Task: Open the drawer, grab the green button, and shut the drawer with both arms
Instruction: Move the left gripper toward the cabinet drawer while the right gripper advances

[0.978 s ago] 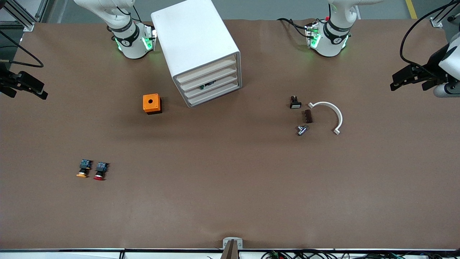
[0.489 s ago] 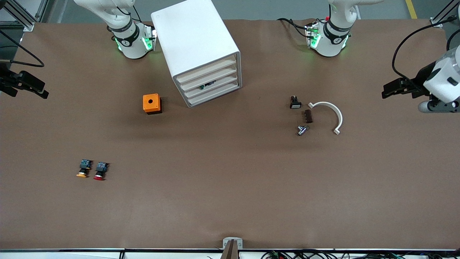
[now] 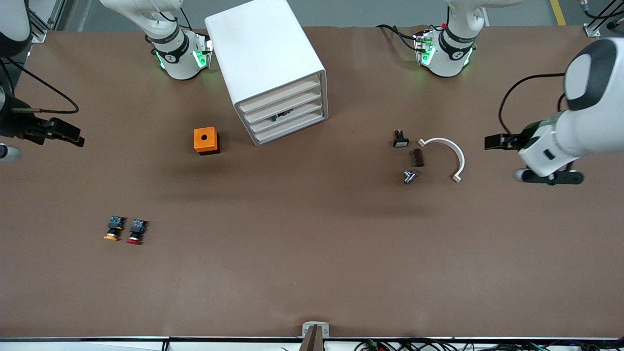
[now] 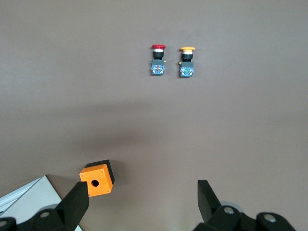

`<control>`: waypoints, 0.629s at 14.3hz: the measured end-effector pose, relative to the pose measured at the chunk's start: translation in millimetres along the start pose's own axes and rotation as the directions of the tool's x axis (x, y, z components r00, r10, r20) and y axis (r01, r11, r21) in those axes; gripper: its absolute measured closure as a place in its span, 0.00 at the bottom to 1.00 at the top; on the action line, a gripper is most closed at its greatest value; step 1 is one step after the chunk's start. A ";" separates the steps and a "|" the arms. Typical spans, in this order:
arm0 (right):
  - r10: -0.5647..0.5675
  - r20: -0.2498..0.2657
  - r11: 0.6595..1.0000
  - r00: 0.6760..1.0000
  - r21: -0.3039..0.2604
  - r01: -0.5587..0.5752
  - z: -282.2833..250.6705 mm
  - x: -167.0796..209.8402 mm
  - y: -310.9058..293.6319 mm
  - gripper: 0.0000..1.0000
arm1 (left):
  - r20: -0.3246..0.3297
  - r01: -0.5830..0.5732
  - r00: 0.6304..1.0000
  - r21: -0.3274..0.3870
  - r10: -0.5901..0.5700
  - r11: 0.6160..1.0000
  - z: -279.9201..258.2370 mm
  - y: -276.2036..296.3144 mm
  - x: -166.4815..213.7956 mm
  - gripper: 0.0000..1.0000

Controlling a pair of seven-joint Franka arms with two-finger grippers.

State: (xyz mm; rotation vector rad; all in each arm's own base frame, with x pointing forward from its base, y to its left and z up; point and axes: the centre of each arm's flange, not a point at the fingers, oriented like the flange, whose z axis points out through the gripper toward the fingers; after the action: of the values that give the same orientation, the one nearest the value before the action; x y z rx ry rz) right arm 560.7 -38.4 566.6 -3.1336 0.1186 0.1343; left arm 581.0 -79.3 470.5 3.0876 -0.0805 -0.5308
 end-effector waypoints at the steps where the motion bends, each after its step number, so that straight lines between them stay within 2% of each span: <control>1: -0.002 0.013 1.000 1.000 -0.001 0.002 7.0 3.5 -1.1 0.00 | 0.018 0.010 1.000 0.009 -0.010 1.000 9.7 15.1 4.7 0.00; 4: -0.022 0.050 1.000 0.999 -0.005 0.022 27.0 12.8 -13.3 0.00 | 0.055 0.055 0.997 0.033 -0.057 0.998 32.8 61.3 12.4 0.00; 6: -0.041 0.079 0.999 0.996 -0.010 0.042 41.5 18.2 -24.6 0.00 | 0.085 0.144 0.986 0.001 -0.143 0.990 44.1 89.4 15.5 0.00; 9: -0.044 0.134 0.999 0.990 -0.017 0.046 74.2 32.9 -27.6 0.00 | 0.159 0.308 0.941 -0.037 -0.299 0.951 70.1 135.8 30.1 0.00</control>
State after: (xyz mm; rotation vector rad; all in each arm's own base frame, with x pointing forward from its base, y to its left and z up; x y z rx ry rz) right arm 589.1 -12.8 489.9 -3.1323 0.0462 0.3461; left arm 579.2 -216.4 396.6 3.0079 0.4118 -0.7608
